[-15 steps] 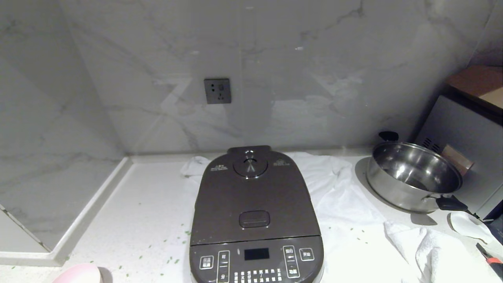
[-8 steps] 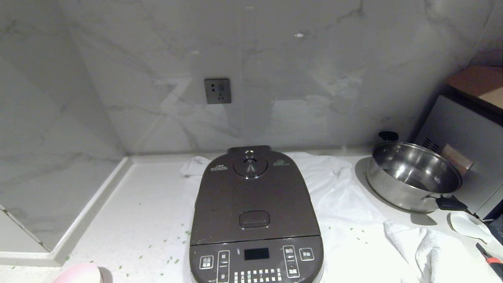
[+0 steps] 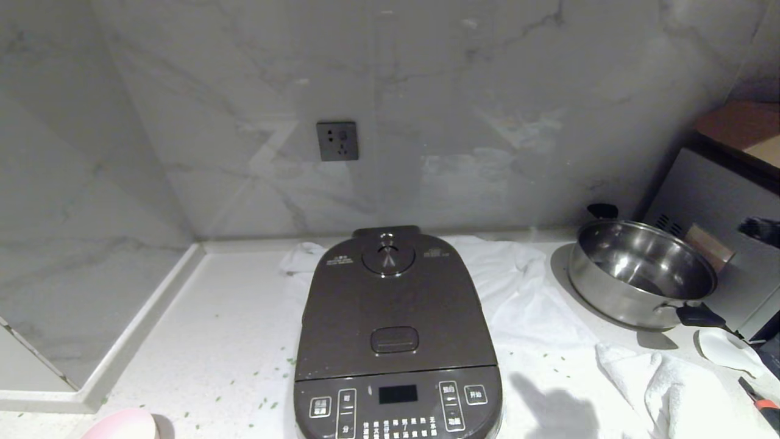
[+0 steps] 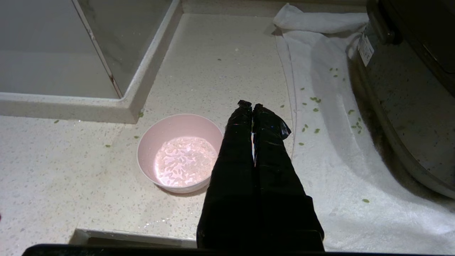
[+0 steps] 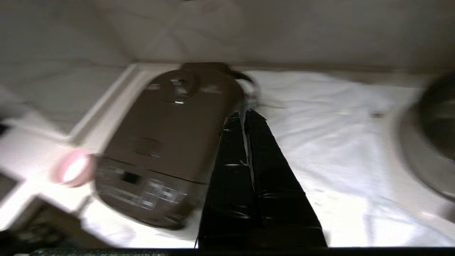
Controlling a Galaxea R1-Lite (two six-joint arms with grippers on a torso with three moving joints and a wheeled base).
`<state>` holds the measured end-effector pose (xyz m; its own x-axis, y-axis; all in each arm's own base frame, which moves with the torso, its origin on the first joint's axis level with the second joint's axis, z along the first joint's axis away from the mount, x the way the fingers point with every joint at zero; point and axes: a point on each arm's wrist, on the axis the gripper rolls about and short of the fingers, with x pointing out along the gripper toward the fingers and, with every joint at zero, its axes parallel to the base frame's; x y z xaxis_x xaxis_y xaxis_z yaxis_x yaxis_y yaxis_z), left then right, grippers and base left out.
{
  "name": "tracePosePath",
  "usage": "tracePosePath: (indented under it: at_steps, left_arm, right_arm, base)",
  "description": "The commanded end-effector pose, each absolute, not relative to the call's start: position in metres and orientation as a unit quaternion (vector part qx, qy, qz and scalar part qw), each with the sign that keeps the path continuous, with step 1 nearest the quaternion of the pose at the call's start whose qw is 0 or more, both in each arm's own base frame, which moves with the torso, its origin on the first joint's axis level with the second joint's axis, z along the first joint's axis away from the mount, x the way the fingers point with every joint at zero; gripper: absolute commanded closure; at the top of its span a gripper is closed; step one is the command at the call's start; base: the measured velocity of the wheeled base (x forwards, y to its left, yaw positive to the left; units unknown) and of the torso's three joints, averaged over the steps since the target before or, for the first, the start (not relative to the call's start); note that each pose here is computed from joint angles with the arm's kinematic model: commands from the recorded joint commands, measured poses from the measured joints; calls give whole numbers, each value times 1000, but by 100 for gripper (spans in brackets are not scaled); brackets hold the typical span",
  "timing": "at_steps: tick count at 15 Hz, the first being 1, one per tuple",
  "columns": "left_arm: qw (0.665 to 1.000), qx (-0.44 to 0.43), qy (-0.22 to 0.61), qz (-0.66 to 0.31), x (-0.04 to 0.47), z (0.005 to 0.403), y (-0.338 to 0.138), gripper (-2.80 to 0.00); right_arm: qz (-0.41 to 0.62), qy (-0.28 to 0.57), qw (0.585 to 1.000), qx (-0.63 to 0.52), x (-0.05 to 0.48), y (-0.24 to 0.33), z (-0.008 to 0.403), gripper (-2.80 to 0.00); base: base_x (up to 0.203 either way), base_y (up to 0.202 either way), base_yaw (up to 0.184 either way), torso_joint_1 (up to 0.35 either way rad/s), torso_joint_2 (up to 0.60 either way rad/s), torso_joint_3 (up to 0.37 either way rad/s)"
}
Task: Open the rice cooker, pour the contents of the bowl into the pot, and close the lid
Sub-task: Open the rice cooker
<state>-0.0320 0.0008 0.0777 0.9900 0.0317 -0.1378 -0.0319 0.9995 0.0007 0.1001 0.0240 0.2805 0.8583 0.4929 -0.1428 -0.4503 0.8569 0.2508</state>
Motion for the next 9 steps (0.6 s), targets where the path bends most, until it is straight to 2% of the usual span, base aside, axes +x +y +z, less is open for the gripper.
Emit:
tracePosePath:
  at_steps: [1,5,9]
  left_arm:
    - [997,-1,69,16,-32,77,1,0]
    - [997,-1,69,16,-32,77,1,0]
    - [997,-1,70,16,-32,77,1,0]
  right_arm:
    - [307,195,925,113,159,70,275,0]
    - [301,280,905,109,183,149,250,0]
    - [284,340,891,101,191,175,226,0]
  base:
    - [0,0,0,0,0,0]
    - [0,0,0,0,0,0]
    - [0,0,0,0,0,0]
